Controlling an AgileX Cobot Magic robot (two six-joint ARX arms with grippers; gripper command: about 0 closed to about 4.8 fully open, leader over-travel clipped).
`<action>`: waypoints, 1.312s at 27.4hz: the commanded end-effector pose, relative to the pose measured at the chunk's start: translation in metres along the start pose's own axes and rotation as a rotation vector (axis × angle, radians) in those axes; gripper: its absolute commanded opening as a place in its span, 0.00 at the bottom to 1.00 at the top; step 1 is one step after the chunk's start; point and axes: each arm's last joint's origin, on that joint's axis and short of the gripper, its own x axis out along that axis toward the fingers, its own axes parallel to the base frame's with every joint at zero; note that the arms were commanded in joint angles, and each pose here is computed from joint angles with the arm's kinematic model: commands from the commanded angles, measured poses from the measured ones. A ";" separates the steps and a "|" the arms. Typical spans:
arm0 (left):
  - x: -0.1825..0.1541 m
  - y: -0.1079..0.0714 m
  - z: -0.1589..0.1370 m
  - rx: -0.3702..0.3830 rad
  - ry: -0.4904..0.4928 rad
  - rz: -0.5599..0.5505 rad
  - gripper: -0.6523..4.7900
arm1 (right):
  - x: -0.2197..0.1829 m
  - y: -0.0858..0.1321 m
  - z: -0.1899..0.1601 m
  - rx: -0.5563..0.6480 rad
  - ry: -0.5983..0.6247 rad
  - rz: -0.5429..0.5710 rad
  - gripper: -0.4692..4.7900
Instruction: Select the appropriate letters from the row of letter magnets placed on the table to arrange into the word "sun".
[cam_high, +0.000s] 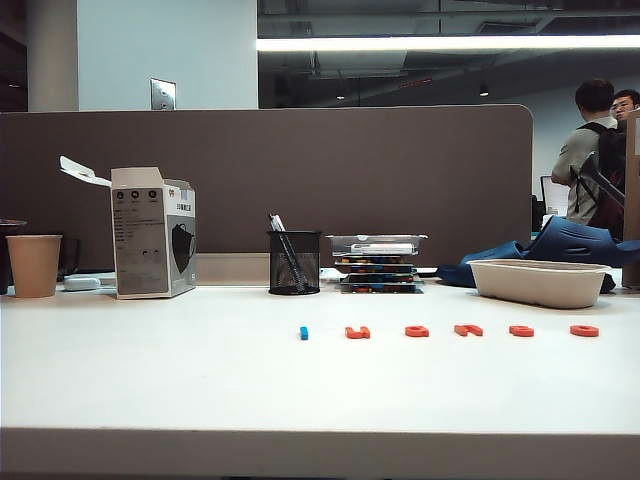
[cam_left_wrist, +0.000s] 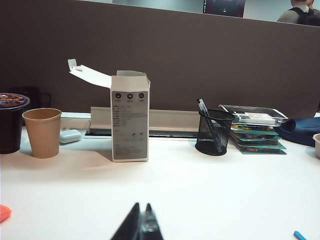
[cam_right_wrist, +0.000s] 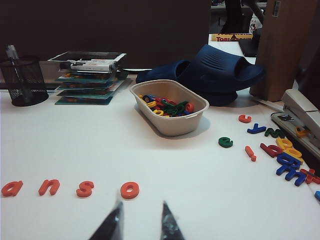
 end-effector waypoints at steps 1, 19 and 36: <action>0.000 0.000 0.002 -0.001 -0.012 0.004 0.11 | 0.000 0.000 0.001 -0.002 -0.020 0.005 0.27; -0.001 -0.002 0.016 -0.090 -0.019 -0.038 0.11 | 0.000 0.000 0.001 -0.002 -0.021 0.005 0.27; -0.030 -0.019 0.196 -0.145 0.256 -0.112 0.11 | 0.000 0.000 0.001 -0.002 -0.020 0.005 0.27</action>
